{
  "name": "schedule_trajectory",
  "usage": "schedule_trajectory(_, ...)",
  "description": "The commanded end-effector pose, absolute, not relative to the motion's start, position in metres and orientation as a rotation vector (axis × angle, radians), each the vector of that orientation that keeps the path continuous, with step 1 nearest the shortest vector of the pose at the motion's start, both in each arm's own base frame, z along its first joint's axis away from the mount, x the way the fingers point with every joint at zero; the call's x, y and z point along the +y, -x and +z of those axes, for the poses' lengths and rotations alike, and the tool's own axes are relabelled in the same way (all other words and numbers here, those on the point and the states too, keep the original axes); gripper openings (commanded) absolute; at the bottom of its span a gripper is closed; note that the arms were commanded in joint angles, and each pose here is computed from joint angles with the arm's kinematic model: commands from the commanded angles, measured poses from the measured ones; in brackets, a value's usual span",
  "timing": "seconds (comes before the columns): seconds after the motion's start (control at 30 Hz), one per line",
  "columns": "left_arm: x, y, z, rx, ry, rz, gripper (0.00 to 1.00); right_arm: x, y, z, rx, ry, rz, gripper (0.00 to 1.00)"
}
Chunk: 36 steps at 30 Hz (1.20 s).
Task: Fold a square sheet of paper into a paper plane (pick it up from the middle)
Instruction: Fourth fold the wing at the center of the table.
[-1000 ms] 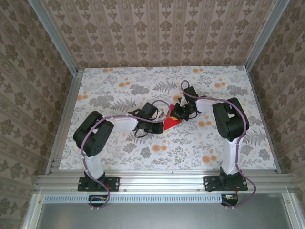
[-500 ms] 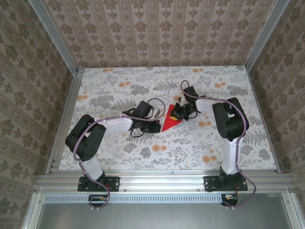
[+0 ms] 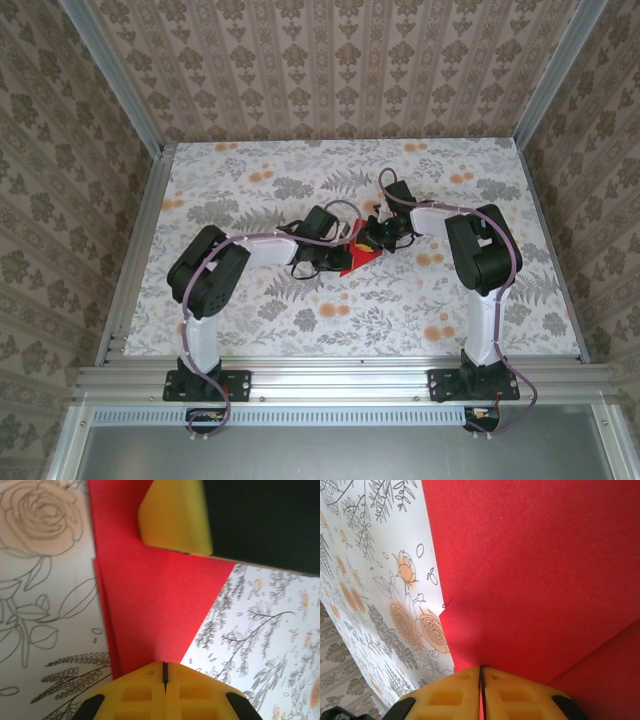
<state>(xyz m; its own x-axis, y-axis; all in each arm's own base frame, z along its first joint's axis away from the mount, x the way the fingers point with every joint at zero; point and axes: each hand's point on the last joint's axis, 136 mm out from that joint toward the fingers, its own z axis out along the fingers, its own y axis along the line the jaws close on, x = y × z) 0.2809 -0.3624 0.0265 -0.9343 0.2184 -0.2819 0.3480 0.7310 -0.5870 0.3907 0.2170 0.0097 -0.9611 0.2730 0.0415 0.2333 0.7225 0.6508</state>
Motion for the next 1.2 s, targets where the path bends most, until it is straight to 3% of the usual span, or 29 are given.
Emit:
schedule_trajectory(0.0,-0.356,-0.279,0.02,2.774,-0.451,-0.93,0.01,0.185,-0.364,-0.044,3.007,-0.57,0.809,0.15)
schedule_trajectory(0.3,-0.346,-0.27,0.005,2.813,-0.447,-0.896,0.0,0.208,-0.38,0.019,2.82,-0.439,1.034,0.24)
schedule_trajectory(0.63,-0.345,-0.269,0.002,2.812,-0.447,-0.9,0.0,0.24,-0.362,0.013,2.781,-0.422,1.281,0.14)
schedule_trajectory(0.77,-0.344,-0.268,0.001,2.814,-0.445,-0.911,0.0,0.238,-0.363,0.016,2.784,-0.399,1.253,0.13)
schedule_trajectory(0.97,-0.356,-0.276,0.041,2.694,-0.448,-1.047,0.0,0.23,-0.363,0.013,2.817,-0.393,1.169,0.13)
schedule_trajectory(1.17,-0.366,-0.287,0.069,2.595,-0.428,-1.12,0.12,0.232,-0.361,0.013,2.816,-0.382,1.184,0.13)
